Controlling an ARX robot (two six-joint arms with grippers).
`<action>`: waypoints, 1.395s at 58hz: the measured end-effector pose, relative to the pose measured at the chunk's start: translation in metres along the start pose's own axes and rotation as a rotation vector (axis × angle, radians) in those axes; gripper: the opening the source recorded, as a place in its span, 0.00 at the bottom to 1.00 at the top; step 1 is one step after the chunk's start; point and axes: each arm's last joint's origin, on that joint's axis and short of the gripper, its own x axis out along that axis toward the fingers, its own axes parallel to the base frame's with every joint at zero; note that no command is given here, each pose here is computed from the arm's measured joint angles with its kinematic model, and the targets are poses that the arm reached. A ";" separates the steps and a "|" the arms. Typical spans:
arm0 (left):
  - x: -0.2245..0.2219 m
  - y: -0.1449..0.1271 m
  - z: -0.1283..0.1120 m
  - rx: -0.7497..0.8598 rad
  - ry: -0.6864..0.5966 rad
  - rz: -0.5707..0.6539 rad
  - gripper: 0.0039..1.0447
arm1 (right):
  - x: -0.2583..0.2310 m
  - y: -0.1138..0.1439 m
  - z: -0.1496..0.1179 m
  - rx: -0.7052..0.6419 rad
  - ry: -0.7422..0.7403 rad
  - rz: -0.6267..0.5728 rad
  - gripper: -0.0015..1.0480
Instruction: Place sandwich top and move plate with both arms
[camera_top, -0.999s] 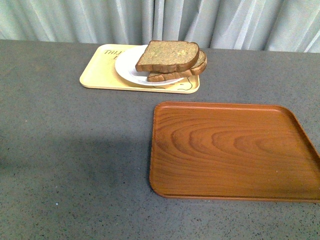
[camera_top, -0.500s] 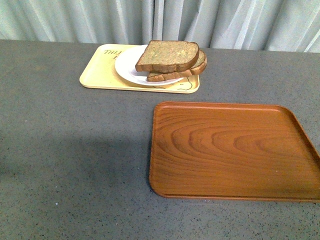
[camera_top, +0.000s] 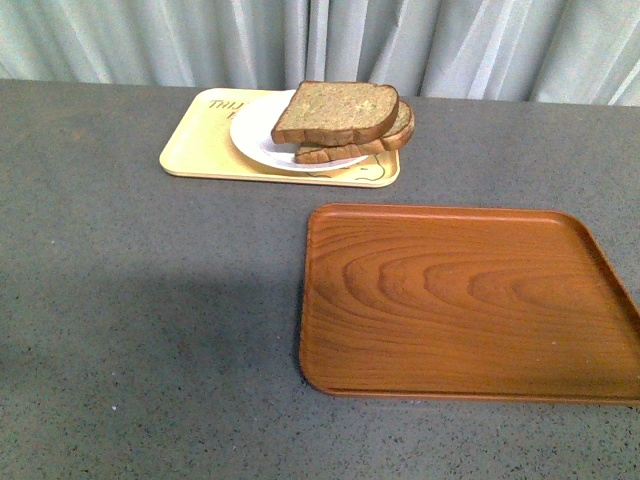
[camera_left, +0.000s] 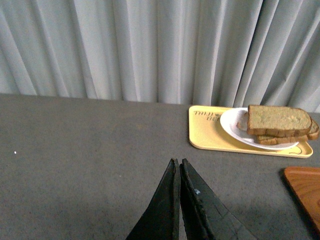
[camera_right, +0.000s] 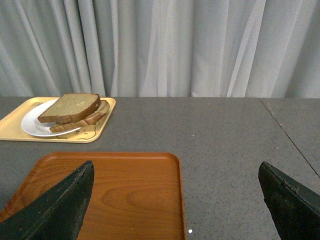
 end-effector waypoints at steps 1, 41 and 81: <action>0.000 0.000 0.000 0.000 0.000 0.001 0.01 | 0.000 0.000 0.000 0.000 0.000 0.000 0.91; 0.000 0.000 0.000 0.000 -0.001 0.000 0.55 | 0.000 0.000 0.000 0.000 0.000 0.000 0.91; 0.000 0.000 0.000 0.002 -0.001 0.000 0.92 | 0.000 0.000 0.000 0.000 0.000 0.000 0.91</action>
